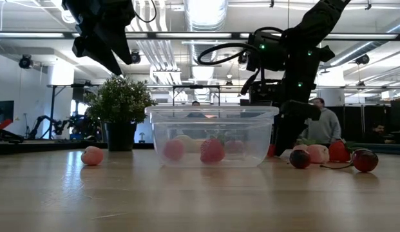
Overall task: Pick and placing Produce into tupperware
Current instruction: Put the red cherry into the transparent container, then put the pink peach into the transparent container
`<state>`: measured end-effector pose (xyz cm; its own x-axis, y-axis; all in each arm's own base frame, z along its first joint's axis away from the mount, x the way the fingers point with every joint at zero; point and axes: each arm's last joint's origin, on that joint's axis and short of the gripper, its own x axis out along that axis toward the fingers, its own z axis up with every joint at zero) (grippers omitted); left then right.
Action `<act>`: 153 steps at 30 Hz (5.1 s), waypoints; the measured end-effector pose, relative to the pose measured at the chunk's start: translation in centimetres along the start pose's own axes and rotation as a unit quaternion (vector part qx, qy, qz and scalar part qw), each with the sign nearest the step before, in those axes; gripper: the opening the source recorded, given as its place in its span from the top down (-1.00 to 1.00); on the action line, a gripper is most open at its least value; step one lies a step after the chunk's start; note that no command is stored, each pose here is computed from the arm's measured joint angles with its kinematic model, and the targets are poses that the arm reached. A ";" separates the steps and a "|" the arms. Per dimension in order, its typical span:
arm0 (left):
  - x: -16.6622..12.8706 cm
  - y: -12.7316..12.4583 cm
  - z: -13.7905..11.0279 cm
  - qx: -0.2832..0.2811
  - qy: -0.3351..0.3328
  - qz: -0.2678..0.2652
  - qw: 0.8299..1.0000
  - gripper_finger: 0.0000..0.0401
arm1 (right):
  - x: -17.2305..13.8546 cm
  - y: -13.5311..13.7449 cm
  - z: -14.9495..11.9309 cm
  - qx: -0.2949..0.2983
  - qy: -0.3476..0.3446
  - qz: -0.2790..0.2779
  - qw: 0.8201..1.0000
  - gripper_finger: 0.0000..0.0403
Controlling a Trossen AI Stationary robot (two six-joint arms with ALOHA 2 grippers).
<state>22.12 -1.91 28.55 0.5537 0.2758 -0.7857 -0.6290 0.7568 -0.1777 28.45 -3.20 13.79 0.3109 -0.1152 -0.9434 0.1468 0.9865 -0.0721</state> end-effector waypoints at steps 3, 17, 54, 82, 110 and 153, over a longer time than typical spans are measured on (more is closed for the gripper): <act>0.0 0.0 0.0 0.000 0.000 0.000 1.000 -0.25 | 0.0 0.0 0.0 0.004 0.000 0.000 1.000 0.55; 0.0 0.0 0.0 -0.001 0.000 0.000 1.000 -0.25 | 0.0 0.0 0.5 0.044 -0.025 0.003 0.999 0.22; 0.0 0.0 -0.1 0.001 0.003 0.003 1.000 -0.25 | 1.1 0.1 1.2 0.020 -0.044 -0.007 0.999 0.47; 0.0 0.1 0.0 0.000 -0.006 0.010 1.000 -0.25 | -8.6 0.3 2.1 0.077 -0.169 0.017 0.983 0.43; 1.9 1.0 -3.4 0.069 0.087 0.011 0.994 -0.25 | -8.3 4.9 8.2 0.138 -0.161 0.100 0.972 -0.16; 8.5 -2.7 -11.4 0.187 0.072 -0.149 0.968 -0.25 | -15.6 4.5 -4.8 0.272 -0.134 -0.125 0.945 -0.21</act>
<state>22.33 -8.37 15.63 0.5810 -0.0542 -0.8121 -0.1954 0.9593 -0.2039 19.74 3.64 26.64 0.4182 -0.4337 -0.7981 0.6853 0.7274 -0.0361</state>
